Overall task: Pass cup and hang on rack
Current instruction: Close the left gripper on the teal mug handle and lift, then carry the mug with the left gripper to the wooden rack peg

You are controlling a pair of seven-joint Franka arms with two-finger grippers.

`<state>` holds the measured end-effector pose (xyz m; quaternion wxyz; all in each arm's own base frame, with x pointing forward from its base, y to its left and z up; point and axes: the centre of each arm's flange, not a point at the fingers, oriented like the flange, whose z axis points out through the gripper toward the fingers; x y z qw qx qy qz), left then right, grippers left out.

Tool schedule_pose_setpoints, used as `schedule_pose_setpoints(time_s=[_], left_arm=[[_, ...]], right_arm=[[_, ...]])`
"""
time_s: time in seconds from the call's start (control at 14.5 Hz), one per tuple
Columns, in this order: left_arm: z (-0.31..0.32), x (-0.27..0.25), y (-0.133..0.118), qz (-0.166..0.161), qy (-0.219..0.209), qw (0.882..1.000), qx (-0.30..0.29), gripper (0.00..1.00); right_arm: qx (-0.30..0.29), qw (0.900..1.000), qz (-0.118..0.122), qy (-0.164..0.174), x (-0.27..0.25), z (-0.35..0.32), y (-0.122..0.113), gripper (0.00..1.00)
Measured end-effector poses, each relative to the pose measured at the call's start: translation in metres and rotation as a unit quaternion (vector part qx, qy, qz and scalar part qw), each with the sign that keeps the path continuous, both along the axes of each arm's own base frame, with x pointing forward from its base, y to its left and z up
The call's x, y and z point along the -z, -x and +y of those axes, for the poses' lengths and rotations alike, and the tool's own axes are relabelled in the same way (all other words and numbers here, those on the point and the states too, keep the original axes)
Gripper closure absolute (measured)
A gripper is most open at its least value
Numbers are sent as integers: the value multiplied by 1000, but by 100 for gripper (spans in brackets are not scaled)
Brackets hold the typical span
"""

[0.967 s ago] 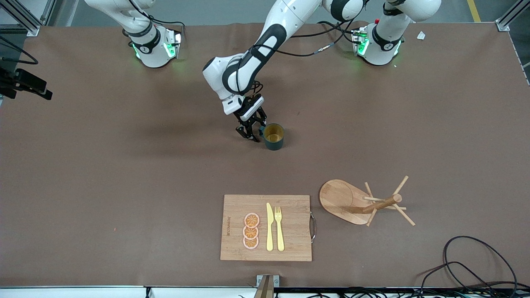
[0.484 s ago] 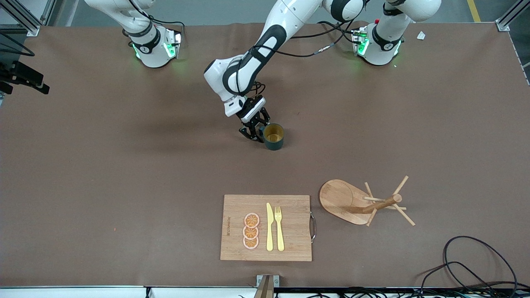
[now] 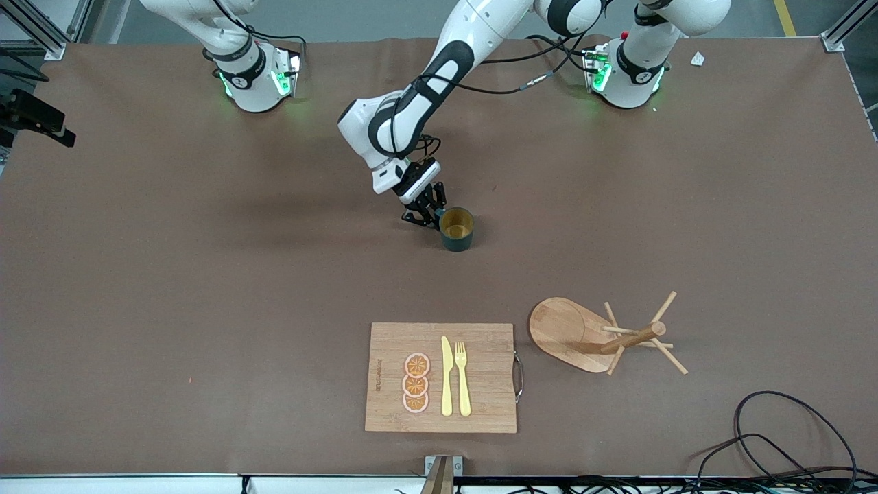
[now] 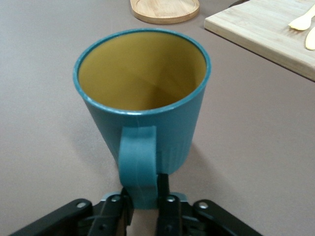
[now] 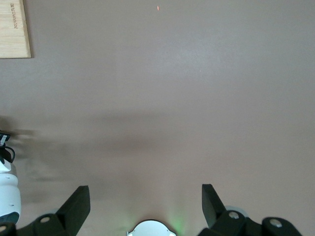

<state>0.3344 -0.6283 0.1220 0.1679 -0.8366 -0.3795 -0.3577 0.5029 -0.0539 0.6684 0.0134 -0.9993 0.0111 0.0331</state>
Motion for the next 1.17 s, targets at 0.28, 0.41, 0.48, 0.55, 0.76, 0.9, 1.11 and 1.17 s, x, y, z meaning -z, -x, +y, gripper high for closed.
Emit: schedule_pose_setpoints(time_s=[0.28,0.41,0.48,0.55,0.76,0.9,1.11,1.17], left_arm=[[-3,-7,-3,5,0,1000,9,79],[-2,-32,-18,16,14,1000,4,79],[1,-53,-34,32,30,999,-6,79],[6,-78,-52,53,51,997,-17,79],[36,-159,-111,117,131,983,-57,79],[68,-206,-152,153,187,967,-81,79],[126,-264,-207,197,271,936,-105,79],[145,-278,-223,206,296,926,-113,79]], right_arm=[[0,1000,11,-1,1,0,3,0],[0,1000,16,-2,2,0,4,0],[0,1000,19,-2,2,0,4,0],[0,1000,20,-2,3,0,5,0],[-1,1000,21,-2,3,1,5,0],[-1,1000,21,-2,3,1,5,0],[-1,1000,21,-2,3,1,5,0],[-1,1000,21,-2,3,1,5,0]])
